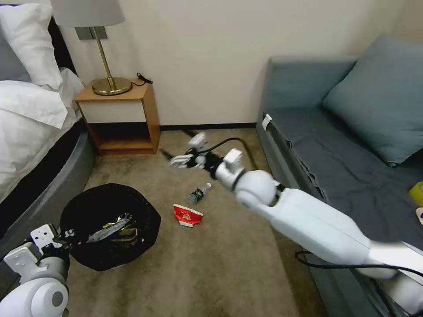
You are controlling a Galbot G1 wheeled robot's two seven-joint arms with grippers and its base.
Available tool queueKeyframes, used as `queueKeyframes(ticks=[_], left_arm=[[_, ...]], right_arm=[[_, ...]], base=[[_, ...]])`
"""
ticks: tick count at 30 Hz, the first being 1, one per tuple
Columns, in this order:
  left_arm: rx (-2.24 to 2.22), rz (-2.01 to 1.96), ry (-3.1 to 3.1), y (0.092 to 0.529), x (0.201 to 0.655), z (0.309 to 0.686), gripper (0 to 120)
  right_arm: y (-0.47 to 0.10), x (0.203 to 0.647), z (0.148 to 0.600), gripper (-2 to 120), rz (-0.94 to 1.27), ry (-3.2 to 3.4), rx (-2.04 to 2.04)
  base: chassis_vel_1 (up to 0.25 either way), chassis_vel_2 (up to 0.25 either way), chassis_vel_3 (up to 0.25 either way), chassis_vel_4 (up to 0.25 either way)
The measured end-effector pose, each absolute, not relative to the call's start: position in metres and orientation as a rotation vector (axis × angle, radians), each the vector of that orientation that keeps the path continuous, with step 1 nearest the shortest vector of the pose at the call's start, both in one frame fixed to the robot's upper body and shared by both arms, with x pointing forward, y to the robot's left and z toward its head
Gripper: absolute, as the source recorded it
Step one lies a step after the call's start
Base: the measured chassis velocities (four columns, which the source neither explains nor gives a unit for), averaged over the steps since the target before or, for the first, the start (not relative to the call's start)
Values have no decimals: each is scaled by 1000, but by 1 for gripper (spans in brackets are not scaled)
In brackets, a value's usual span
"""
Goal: Pick up the trash bin, then pick up the garbage on the floor and place it into the trash bin.
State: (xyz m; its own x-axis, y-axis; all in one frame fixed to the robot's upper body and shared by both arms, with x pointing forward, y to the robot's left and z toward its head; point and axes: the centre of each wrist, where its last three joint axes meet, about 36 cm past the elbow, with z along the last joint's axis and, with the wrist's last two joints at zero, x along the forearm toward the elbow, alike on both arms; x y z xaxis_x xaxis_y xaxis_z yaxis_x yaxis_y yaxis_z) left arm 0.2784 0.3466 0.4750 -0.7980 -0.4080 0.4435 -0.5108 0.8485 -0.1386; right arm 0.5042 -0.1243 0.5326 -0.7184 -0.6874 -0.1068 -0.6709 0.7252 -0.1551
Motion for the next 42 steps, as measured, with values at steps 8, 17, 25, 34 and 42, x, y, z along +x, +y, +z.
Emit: queueKeyframes(ticks=[8, 17, 25, 34, 42], left_arm=[[681, 344, -2625, 348, 277, 476, 4], [663, 337, -2629, 348, 276, 476, 4], [648, 339, -2644, 345, 274, 479, 4], [632, 338, -2652, 342, 273, 481, 4], [625, 345, -2653, 340, 274, 480, 4]], right_arm=[[-189, 478, 559, 100, -191, 2843, -655], [-226, 426, 569, 100, -101, 2872, -353], [-231, 376, 552, 100, -32, 2882, -204], [-218, 337, 517, 100, 24, 2869, -153], [-207, 323, 501, 100, 23, 2861, -156]], base=[[0, 0, 0, 0], [0, 0, 0, 0], [0, 0, 0, 0], [0, 0, 0, 0], [0, 0, 0, 0]])
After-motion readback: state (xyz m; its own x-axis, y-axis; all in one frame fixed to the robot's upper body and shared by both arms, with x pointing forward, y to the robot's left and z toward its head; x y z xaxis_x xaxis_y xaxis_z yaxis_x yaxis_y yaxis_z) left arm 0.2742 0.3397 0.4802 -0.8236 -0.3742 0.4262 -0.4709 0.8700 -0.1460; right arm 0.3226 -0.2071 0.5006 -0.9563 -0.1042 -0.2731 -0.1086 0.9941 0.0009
